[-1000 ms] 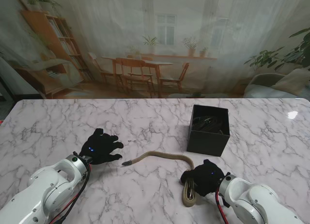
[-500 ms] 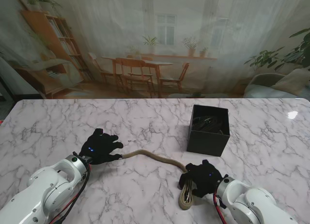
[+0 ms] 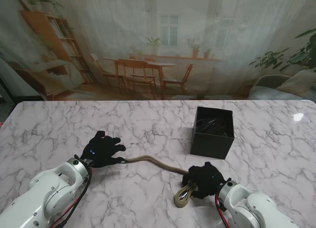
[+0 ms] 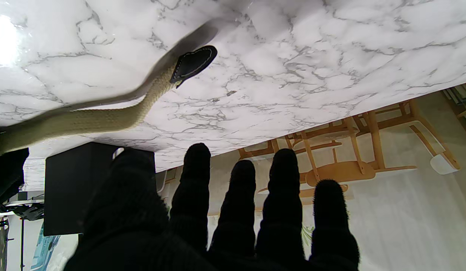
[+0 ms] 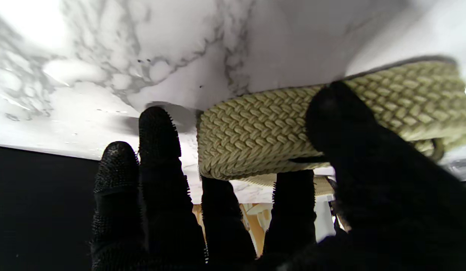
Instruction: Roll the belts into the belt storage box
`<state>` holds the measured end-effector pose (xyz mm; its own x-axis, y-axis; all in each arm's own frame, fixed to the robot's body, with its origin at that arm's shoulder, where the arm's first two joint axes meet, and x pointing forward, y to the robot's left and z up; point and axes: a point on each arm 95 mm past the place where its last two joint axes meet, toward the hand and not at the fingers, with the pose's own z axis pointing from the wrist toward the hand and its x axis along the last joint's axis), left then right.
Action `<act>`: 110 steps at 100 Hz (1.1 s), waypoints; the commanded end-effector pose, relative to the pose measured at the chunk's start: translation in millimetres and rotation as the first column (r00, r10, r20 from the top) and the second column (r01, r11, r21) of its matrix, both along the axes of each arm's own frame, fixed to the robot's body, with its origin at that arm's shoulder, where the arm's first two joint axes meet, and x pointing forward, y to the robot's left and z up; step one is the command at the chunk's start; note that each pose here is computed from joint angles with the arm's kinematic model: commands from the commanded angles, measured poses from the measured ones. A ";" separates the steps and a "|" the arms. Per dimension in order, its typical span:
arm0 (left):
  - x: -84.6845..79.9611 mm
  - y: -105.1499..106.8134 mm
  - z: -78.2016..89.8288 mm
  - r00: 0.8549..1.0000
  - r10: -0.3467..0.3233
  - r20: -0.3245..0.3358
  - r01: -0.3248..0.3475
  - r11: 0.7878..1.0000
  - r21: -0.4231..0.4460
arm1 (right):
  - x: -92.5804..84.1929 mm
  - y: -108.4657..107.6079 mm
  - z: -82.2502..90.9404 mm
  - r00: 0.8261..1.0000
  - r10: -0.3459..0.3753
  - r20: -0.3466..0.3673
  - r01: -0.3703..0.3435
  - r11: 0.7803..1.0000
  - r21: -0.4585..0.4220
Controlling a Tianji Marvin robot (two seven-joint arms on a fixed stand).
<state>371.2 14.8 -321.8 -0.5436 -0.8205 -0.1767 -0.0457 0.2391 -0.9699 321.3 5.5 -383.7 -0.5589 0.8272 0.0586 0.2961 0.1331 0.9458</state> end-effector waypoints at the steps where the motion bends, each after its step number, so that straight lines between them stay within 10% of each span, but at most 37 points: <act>1: -0.6 -1.2 -2.5 1.000 -0.001 -0.015 0.001 1.000 0.004 | -10.6 -2.8 -21.8 0.998 -0.013 -0.059 0.013 1.000 -0.009; 110: 0.3 -2.0 -3.1 1.000 -0.004 -0.016 0.004 1.000 0.005 | -4.0 3.6 -30.0 0.999 -0.038 0.008 0.036 0.983 0.178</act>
<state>371.9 13.1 -322.9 -0.5486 -0.8178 -0.1740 -0.0489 0.2391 -0.9698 323.1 10.5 -401.2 -0.5372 0.8214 0.1917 0.2569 -0.0572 0.9648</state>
